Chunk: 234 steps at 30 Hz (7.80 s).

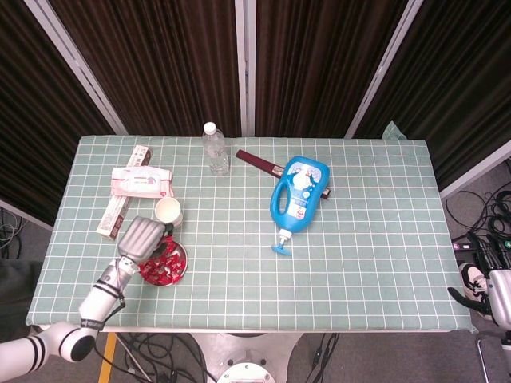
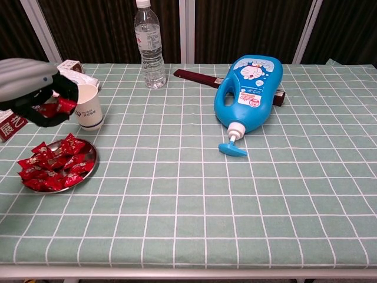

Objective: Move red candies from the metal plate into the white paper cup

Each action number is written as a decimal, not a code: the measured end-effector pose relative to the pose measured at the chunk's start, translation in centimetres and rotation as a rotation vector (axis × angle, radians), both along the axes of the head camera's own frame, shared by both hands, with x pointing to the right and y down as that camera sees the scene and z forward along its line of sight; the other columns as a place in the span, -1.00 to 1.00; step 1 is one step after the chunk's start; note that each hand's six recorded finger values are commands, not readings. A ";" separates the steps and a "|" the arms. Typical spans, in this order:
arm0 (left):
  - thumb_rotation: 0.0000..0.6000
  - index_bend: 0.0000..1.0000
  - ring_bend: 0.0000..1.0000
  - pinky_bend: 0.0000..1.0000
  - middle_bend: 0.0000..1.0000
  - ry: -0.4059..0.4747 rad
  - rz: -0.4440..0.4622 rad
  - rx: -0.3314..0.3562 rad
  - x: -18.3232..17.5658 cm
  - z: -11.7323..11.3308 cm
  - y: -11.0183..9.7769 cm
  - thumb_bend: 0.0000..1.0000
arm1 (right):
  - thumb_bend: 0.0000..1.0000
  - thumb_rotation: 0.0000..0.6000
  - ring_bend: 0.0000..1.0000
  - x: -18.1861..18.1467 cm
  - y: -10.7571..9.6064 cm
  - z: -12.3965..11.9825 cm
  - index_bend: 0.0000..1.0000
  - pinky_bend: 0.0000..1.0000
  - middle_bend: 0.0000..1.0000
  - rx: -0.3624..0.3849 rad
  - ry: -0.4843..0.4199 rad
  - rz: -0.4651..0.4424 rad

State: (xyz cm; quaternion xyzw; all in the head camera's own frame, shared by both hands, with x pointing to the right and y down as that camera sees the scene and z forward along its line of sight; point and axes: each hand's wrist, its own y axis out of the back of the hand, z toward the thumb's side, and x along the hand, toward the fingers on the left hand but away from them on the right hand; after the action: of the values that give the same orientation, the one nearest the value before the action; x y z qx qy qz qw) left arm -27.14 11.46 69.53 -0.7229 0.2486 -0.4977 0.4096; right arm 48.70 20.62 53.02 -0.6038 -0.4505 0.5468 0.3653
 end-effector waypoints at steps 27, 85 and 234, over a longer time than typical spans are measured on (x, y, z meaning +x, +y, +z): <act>1.00 0.24 0.75 1.00 0.35 -0.067 -0.096 -0.044 1.3 3.0 -7.4 -0.09 | -0.93 1.00 -0.89 1.0 0.0 -0.2 -0.87 -0.22 -0.69 -0.003 0.021 0.032; 1.00 -0.21 0.46 1.00 -0.09 -0.189 -0.091 -0.151 -4.6 2.9 5.7 -0.59 | -0.93 1.00 -0.86 0.2 0.0 -0.4 -0.87 -0.18 -0.68 0.009 0.005 0.004; 1.00 -0.24 0.48 1.00 -0.10 -0.064 0.087 -0.100 -0.6 2.8 7.8 -0.59 | -0.93 1.00 -0.86 0.3 0.3 -1.1 -0.87 -0.17 -0.68 0.014 0.021 0.014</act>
State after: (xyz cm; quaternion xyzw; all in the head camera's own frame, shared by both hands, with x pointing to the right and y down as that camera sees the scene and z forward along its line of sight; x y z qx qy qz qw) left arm -27.73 19.23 72.36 -0.7362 0.1785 -0.5142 0.4022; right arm 49.01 20.94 51.95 -0.5925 -0.4546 0.5525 0.3703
